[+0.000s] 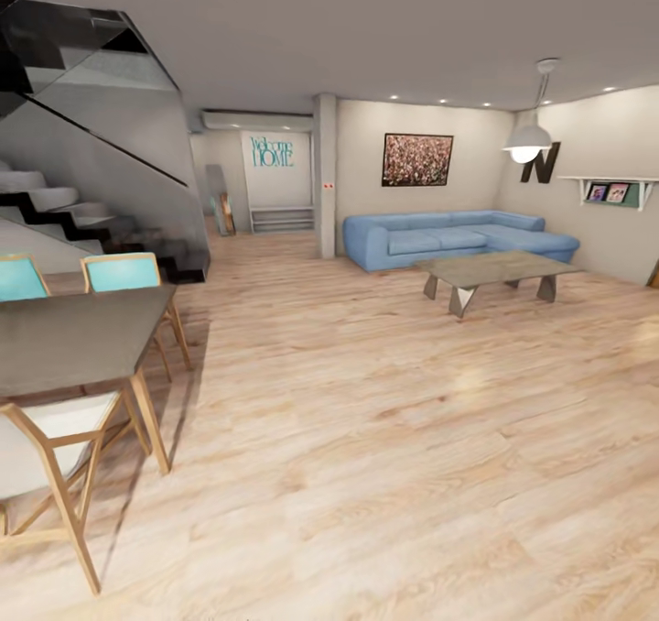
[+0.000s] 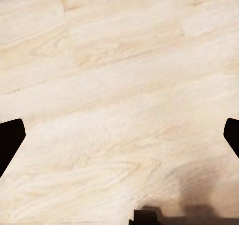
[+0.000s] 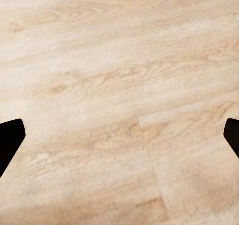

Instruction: Pick up the poster from the kitchen countertop and hang it on one of the wall nails in the kitchen.

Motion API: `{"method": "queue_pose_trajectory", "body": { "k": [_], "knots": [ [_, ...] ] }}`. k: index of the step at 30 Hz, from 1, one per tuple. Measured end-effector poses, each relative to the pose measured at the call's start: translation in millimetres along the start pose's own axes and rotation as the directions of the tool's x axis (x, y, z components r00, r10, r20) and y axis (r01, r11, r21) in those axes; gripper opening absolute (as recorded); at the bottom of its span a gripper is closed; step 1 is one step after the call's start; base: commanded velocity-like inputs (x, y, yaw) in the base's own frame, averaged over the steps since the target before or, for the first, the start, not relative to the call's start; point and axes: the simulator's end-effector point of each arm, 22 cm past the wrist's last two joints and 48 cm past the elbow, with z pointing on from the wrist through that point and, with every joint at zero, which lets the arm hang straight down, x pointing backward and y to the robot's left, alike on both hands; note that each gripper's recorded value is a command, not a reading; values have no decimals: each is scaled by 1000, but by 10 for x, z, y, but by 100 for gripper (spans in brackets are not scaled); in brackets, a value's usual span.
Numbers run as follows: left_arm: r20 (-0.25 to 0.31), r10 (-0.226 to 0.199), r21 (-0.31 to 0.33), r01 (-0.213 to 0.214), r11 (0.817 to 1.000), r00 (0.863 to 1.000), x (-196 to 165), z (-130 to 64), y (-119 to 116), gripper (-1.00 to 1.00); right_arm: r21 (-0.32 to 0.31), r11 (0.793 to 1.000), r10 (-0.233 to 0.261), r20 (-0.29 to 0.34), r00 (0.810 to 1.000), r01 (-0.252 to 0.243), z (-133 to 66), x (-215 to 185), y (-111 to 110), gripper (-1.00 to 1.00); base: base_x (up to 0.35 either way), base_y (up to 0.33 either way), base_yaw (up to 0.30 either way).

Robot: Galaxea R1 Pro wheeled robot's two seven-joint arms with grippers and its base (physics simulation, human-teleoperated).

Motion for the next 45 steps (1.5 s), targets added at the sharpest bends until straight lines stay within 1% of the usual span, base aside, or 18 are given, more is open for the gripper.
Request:
{"method": "queue_pose_trajectory", "body": {
  "k": [10,15,21,39,45],
  "knots": [
    [-4,0,0,0,1000,1000,18,1,0,100,0,1000,0,-6,1000,0,1,28,3,100,0,0,265],
    [-5,1,0,-1,1000,1000,24,1,-1,100,-3,1000,-2,-11,1000,2,0,42,2,100,0,-136,125],
    [-6,1,0,-1,1000,1000,26,1,-1,100,-7,1000,-1,-54,999,1,-38,262,36,100,0,-141,64],
    [-12,1,-1,-1,1000,1000,65,3,3,100,-7,1000,0,-69,998,-1,-40,326,57,100,0,-1,243],
    [-16,-8,-10,8,1000,1000,80,3,45,100,-8,1000,0,-72,997,-1,-40,337,60,100,0,143,109]
  ]
}}
